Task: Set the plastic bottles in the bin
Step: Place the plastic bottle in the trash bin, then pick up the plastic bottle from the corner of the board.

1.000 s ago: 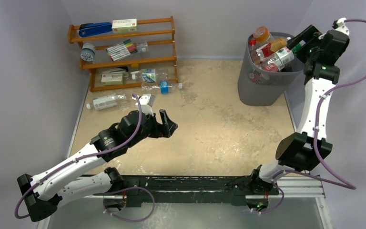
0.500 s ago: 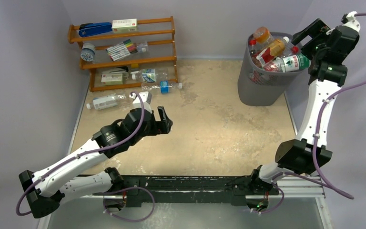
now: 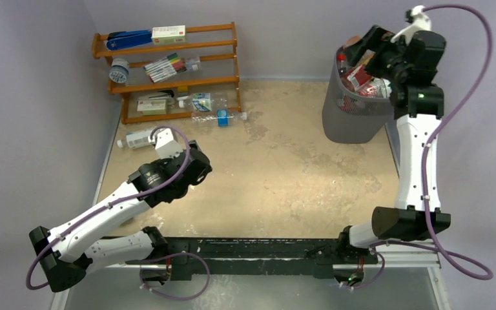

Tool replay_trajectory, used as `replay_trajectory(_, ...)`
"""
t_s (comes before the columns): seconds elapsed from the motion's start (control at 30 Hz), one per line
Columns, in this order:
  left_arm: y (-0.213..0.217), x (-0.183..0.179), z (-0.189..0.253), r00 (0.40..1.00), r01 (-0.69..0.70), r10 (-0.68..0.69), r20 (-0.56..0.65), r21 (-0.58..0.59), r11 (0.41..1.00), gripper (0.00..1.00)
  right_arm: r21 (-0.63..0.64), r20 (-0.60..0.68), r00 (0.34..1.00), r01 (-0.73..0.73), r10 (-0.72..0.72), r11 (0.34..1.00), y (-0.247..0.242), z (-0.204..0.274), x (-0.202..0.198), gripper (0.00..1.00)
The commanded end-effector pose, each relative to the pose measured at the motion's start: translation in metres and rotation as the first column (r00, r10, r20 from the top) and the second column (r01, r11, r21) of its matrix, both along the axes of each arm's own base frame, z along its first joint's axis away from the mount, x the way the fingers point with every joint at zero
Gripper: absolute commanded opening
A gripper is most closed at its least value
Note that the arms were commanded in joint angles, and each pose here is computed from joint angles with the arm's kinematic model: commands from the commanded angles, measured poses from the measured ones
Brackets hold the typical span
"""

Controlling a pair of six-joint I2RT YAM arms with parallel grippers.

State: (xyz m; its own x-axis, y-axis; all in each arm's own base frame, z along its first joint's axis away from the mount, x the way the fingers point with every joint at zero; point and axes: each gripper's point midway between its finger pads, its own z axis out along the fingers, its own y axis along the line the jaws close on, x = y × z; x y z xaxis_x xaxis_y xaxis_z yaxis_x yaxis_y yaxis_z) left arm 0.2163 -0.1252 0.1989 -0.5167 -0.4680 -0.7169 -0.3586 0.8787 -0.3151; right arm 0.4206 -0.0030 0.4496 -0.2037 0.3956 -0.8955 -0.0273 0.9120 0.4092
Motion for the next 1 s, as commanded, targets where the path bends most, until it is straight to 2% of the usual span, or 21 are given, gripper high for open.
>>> replay_trajectory(0.0,0.041,-0.002,0.007,0.962,-0.268,0.270,0.045,-0.045,0.962,0.98,-0.047,0.029,0.989,-0.141,0.143,0.989,0.048,0.017,-0.016,0.98)
replay_trajectory(0.27,0.094,-0.010,0.002,0.836,-0.539,0.545,0.061,-0.091,0.837,0.98,-0.069,-0.027,0.959,-0.284,0.283,0.956,0.113,0.001,-0.048,0.97)
replay_trajectory(0.4,0.121,-0.002,0.003,0.760,-0.644,0.647,0.060,-0.064,0.763,0.98,-0.066,-0.067,0.939,-0.342,0.338,0.937,0.139,-0.013,-0.063,0.97)
replay_trajectory(0.53,0.133,0.011,-0.017,0.701,-0.712,0.712,-0.027,0.009,0.702,0.98,-0.064,-0.098,0.922,-0.380,0.373,0.923,0.157,-0.023,-0.073,0.97)
replay_trajectory(0.73,0.162,0.015,-0.063,0.555,-0.808,0.807,-0.201,0.098,0.581,0.98,-0.061,-0.135,0.905,-0.414,0.403,0.908,0.170,-0.035,-0.085,0.97)
replay_trajectory(0.97,0.195,-0.005,-0.080,0.399,-0.904,0.889,-0.226,0.068,0.423,0.97,-0.052,-0.176,0.886,-0.443,0.428,0.895,0.180,-0.053,-0.093,0.97)
